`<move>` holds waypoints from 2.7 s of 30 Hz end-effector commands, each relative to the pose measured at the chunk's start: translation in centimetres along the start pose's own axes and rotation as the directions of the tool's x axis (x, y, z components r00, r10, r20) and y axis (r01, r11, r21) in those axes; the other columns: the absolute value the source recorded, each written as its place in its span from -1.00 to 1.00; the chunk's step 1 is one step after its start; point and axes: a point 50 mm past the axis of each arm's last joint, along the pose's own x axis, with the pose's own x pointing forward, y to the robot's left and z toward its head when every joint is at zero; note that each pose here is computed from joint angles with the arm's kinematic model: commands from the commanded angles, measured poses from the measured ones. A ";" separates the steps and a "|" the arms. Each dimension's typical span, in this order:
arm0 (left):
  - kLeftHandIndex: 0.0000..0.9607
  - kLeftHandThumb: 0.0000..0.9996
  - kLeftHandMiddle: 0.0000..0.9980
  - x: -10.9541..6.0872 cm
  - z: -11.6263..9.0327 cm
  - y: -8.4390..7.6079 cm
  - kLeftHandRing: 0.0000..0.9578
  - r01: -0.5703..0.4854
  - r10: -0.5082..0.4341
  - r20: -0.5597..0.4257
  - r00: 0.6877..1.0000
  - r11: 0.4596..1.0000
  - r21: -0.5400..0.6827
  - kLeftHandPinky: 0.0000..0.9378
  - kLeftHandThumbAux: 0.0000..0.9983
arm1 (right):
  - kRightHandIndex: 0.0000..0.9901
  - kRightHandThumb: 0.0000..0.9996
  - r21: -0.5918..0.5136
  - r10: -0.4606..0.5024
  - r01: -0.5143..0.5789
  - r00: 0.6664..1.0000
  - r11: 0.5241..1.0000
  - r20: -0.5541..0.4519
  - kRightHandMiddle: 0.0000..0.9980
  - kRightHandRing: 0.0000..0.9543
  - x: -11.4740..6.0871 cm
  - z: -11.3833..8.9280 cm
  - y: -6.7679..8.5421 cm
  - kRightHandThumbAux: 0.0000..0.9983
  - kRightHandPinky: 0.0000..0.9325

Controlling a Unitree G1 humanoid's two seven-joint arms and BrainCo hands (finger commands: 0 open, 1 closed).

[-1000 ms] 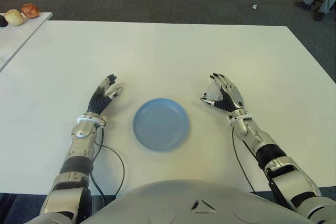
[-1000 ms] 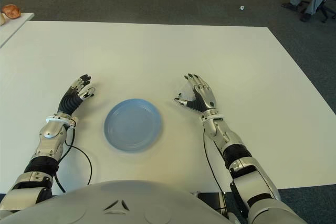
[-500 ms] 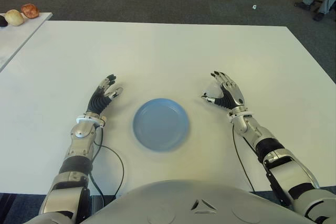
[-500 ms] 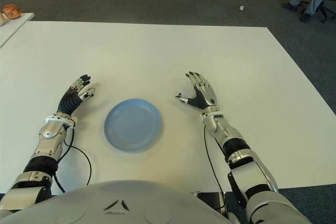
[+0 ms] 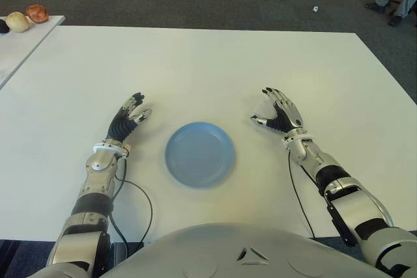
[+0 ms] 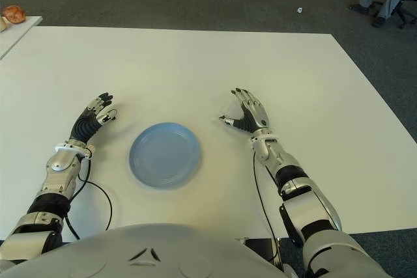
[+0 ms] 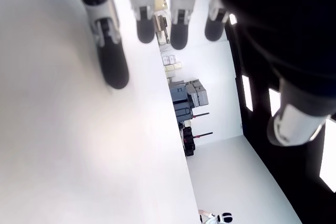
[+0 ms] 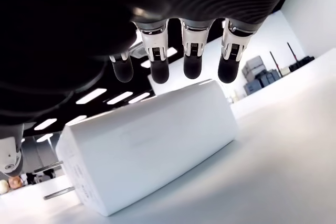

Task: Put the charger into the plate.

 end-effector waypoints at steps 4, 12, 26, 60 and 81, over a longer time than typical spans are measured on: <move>-0.92 -1.00 -0.79 -1.4 -2.2 0.7 -0.83 0.000 -0.001 -0.114 0.993 1.000 -0.009 -0.89 0.11 | -1.00 -0.55 -0.020 0.106 -0.108 0.991 0.994 -0.081 -1.00 -1.00 -1.7 -1.1 2.1 -0.10 -1.00; -0.91 -1.00 -0.78 -1.5 -2.2 0.8 -0.83 -0.012 0.010 -0.113 0.994 1.000 -0.010 -0.91 0.10 | -1.00 -0.52 -0.019 0.120 -0.122 0.988 0.992 -0.093 -1.00 -1.00 -1.8 -1.1 2.4 -0.07 -1.00; -0.91 -1.00 -0.78 -1.5 -2.0 1.1 -0.84 -0.007 0.007 -0.105 0.994 1.000 0.000 -0.95 0.09 | -1.00 -0.51 -0.010 0.136 -0.138 0.986 0.990 -0.101 -1.00 -1.00 -2.3 -0.9 3.1 -0.05 -1.00; -0.90 -1.00 -0.79 -1.3 -1.8 1.1 -0.85 -0.001 0.003 -0.114 0.993 1.000 0.013 -0.96 0.10 | -1.00 -0.51 -0.035 0.210 -0.213 0.975 0.976 -0.078 -1.00 -1.00 -4.1 -0.7 4.7 -0.08 -0.99; -0.92 -1.00 -0.78 -1.1 -1.5 0.8 -0.82 -0.009 0.007 -0.097 0.995 1.000 -0.018 -0.88 0.15 | -1.00 -0.46 -0.043 0.240 -0.242 0.969 0.969 -0.051 -1.00 -1.00 -4.0 -0.4 4.6 -0.07 -0.95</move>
